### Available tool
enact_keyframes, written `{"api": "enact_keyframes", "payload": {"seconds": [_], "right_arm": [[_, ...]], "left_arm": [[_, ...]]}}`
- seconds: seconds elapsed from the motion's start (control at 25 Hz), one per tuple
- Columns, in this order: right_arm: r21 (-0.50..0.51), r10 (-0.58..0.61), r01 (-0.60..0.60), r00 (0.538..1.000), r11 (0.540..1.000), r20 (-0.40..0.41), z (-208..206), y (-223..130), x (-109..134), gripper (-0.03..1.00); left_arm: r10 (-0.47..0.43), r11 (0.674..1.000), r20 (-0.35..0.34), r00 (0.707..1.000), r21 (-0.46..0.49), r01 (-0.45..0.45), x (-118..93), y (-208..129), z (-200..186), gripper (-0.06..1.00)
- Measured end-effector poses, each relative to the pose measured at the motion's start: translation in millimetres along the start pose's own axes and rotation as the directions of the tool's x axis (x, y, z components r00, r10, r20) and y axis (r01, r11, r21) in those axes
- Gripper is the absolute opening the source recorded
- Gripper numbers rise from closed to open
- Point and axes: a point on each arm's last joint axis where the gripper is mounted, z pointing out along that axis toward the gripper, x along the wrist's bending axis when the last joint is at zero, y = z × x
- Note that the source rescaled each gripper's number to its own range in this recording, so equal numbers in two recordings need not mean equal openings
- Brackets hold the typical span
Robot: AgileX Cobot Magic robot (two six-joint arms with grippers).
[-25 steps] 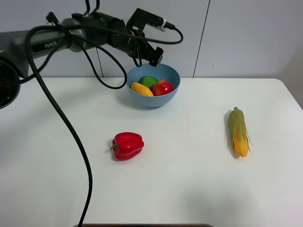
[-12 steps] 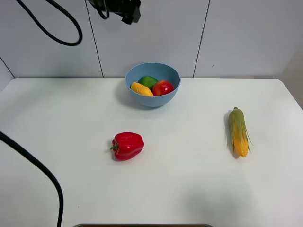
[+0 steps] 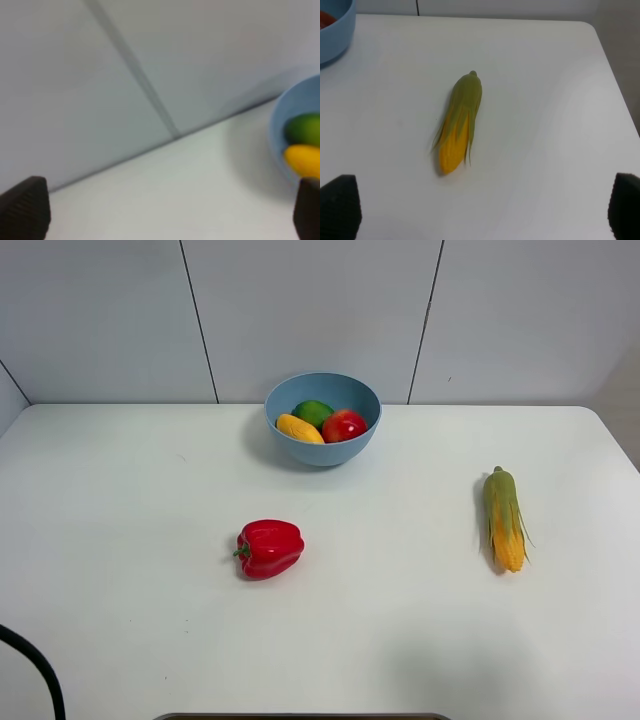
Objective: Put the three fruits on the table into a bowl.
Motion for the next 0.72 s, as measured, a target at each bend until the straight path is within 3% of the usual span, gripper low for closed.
{"api": "enact_keyframes", "payload": {"seconds": [0.4, 0.72], "right_arm": [[0.000, 0.000, 0.000, 1.000, 1.000, 0.000, 0, 0, 0, 1.00], [0.000, 0.000, 0.000, 1.000, 1.000, 0.000, 0, 0, 0, 1.00]], "left_arm": [[-0.108, 0.992, -0.144, 0.984, 0.052, 0.116, 56, -24, -84, 0.99], [-0.176, 0.984, -0.229, 0.958, -0.027, 0.174, 76, -38, -144, 0.99]]}}
